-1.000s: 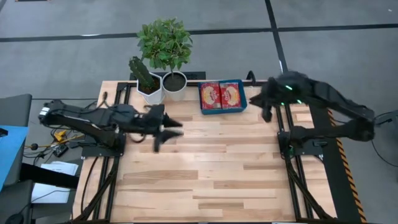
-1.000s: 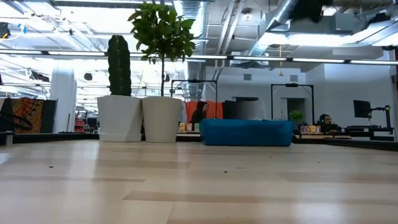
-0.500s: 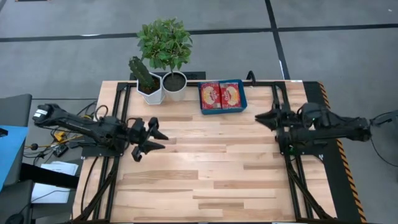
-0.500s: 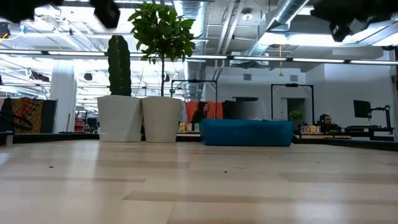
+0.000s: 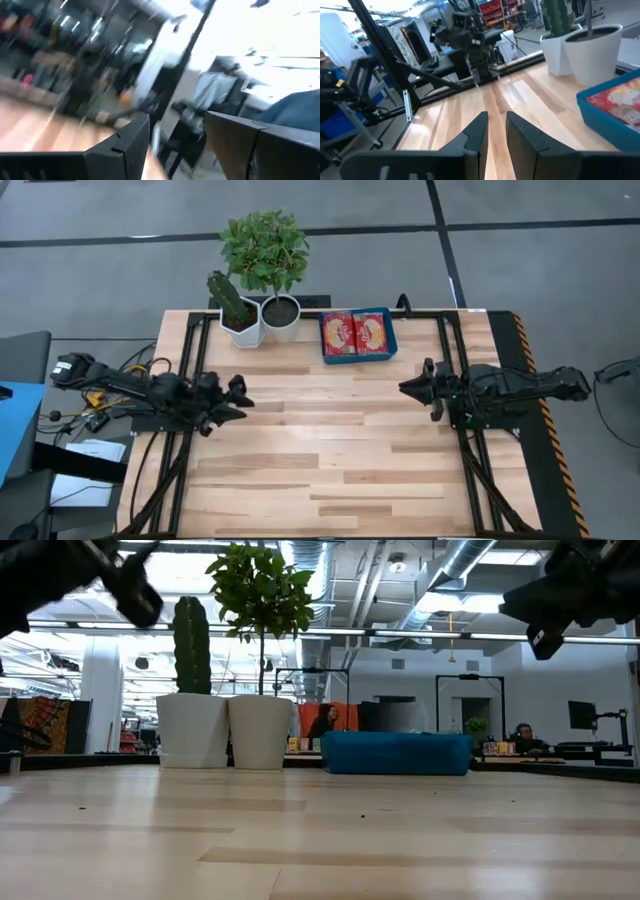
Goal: Sort popcorn bags into baskets
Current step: Return to Home Position
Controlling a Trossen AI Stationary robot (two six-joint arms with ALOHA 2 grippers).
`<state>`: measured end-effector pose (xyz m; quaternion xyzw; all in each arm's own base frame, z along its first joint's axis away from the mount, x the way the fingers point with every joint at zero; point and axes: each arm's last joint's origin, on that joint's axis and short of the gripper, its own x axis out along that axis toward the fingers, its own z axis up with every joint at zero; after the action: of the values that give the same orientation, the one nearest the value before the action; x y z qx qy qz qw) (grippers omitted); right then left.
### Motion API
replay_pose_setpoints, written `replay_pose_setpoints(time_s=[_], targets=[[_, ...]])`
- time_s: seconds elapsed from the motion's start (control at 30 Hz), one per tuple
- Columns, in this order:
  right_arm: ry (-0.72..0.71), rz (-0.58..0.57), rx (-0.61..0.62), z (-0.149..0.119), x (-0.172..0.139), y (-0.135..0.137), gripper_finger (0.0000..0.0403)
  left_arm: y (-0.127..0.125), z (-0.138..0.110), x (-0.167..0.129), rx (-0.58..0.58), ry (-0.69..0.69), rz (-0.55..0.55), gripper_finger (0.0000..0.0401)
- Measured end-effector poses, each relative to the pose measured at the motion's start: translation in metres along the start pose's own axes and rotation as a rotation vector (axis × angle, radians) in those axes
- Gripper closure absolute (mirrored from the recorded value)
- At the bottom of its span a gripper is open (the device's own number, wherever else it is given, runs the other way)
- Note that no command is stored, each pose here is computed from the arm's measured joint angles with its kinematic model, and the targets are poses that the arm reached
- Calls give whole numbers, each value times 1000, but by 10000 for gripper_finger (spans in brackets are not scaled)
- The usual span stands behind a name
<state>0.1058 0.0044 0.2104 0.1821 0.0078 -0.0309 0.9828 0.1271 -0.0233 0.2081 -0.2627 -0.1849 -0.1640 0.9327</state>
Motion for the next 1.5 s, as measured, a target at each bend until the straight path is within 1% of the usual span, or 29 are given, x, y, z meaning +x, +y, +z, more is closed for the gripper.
replay_pose_setpoints(time_s=[0.07,0.1,0.13,0.17,0.27,0.43,0.5,0.6,0.7,0.77,0.9,0.97,1.07,1.17,1.23,1.3,1.37,1.4,1.47,1.5], targets=[[-11,4,-1,1,0,0,310,-7,12,-3,52,-63,-82,218],[-14,3,-6,1,0,0,310,-10,16,-5,75,-85,-106,218],[-14,2,-6,1,0,0,310,-11,18,-8,88,-87,-108,218],[-19,3,-5,2,0,0,310,-11,19,-10,87,-81,-91,218],[-43,13,-12,4,0,1,310,-9,18,-19,53,-66,12,218],[-25,6,-25,2,0,1,310,-10,22,-34,79,-87,76,218],[15,-9,-35,-1,0,-1,310,-7,18,-37,77,-54,143,218],[44,-20,9,-4,0,-2,310,-1,9,-37,76,26,211,218],[62,-16,-30,-13,2,-4,310,4,1,-38,53,76,262,218],[56,-3,-50,-20,4,-6,310,5,0,-38,56,96,260,218],[-5,55,-52,-41,5,-11,310,5,-1,-38,77,118,239,218],[-12,87,-72,-40,5,-8,310,4,-1,-38,92,127,224,218],[-65,113,-99,-28,2,-3,310,4,-1,-38,96,129,218,218],[-101,132,-122,4,-9,7,310,4,-1,-38,102,128,214,218],[-48,98,-129,22,-24,10,310,4,-1,-38,109,130,214,218],[13,55,-136,32,-38,10,310,4,-1,-38,123,132,213,218],[-9,37,-137,37,-49,9,310,4,-1,-38,130,133,213,218],[-14,36,-140,37,-48,9,310,4,-2,-38,132,133,213,218],[26,24,-147,29,-45,7,310,4,-2,-39,132,136,207,218],[12,28,-145,26,-41,6,310,4,-1,-39,133,136,202,218]])
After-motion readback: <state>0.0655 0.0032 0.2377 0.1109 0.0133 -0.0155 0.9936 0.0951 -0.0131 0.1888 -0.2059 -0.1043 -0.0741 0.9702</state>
